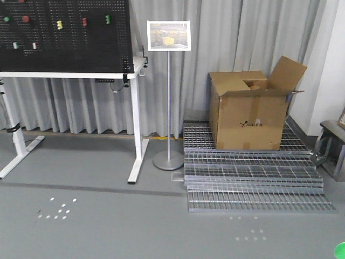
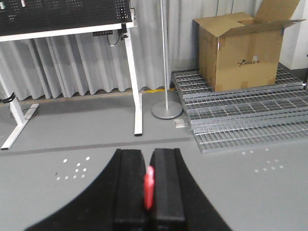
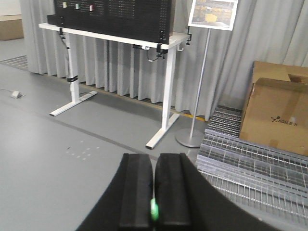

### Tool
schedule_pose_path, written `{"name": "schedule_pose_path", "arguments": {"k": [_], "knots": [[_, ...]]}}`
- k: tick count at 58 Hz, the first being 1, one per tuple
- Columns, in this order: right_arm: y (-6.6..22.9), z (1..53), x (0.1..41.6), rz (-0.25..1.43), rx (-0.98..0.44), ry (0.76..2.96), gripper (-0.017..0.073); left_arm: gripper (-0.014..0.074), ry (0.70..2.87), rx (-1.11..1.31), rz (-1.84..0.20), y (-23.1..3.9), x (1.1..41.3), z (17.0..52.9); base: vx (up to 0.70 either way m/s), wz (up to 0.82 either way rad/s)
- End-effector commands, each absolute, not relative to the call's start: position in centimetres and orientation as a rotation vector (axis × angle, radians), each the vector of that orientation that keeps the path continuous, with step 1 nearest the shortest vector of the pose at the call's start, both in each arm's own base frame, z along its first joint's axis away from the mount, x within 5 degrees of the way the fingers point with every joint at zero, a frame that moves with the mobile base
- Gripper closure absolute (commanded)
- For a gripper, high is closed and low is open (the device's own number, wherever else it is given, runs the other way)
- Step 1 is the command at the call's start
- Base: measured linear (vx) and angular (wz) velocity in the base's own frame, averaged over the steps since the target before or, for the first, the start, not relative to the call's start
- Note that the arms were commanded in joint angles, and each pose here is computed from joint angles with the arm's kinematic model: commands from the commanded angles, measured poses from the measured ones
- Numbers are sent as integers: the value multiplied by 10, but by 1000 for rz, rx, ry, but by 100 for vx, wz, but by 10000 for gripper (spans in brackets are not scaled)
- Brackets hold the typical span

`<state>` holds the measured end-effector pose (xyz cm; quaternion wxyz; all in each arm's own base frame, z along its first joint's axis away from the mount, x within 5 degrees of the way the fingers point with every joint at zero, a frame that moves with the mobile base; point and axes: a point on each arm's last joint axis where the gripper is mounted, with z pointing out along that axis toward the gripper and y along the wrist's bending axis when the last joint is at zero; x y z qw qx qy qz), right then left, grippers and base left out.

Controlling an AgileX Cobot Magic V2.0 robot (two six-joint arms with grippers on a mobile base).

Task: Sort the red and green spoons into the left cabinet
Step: 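Drive the base away from the bench toward the white cabinet, then drive up to the open cabinet shelf holding the blue tray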

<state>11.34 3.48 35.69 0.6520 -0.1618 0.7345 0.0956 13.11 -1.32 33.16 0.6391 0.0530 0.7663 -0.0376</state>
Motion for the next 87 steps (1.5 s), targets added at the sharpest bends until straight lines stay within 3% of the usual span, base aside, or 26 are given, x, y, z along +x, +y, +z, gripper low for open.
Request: {"name": "schedule_pose_path", "arguments": {"k": [1,24,87], "knots": [[31,370,114,197,-311,1603,564,597,1655,89,-84,-12,132,347,61,-12],[31,370,114,197,-311,1603,564,597,1655,88,-84,-12,132,347,56,-30],[31,370,114,197,-311,1603,564,597,1651,88,-83,-12,132,348,47,-59]]}}
